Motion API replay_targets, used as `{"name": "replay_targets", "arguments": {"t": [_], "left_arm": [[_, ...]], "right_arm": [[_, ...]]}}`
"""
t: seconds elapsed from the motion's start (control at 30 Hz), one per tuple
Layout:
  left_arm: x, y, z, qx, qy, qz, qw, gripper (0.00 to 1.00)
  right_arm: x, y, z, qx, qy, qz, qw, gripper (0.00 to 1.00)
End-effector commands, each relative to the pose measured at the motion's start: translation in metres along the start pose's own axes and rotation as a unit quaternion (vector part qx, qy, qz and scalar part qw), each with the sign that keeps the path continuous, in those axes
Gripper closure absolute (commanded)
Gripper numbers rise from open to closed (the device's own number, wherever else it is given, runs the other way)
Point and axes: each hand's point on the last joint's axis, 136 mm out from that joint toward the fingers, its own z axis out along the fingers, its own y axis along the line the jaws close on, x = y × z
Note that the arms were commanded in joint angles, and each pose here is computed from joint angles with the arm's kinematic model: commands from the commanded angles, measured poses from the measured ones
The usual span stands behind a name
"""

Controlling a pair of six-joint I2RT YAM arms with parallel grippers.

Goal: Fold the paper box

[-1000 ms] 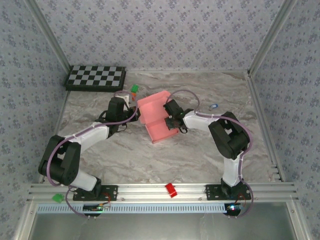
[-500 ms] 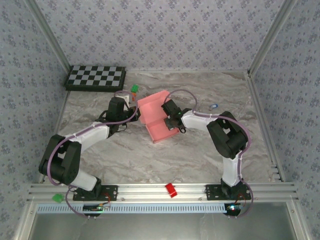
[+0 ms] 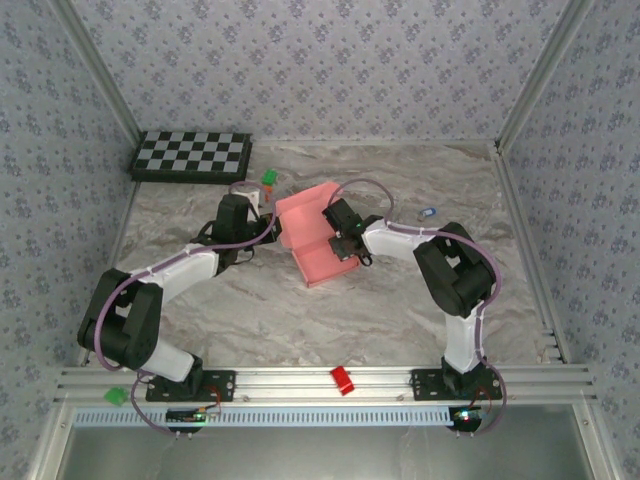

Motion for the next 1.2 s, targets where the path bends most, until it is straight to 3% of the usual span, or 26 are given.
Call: {"name": "replay_targets", "arguments": {"t": [0.0,0.53,0.8,1.17], "left_arm": [[-0.013,-0.011,-0.001,0.013,-0.007,0.011,1.000,1.00],[-0.013,-0.014,0.000,0.018,-0.005,0.012,1.000,1.00],[-0.013,-0.015,0.002,0.021,-0.003,0.010,1.000,1.00],[-0.012,-0.014,0.005,0.023,0.001,0.009,1.000,1.00]], "right_arm": [[0.007,-0.003,-0.009,-0.005,0.020,0.006,1.000,0.83],[-0.007,-0.003,-0.031,-0.026,0.001,0.029,0.999,0.61],[-0.002,-0.004,-0.041,-0.025,0.013,0.031,0.999,0.61],[0.017,-0.005,-0.046,-0.017,0.045,0.012,0.999,0.69]]}}
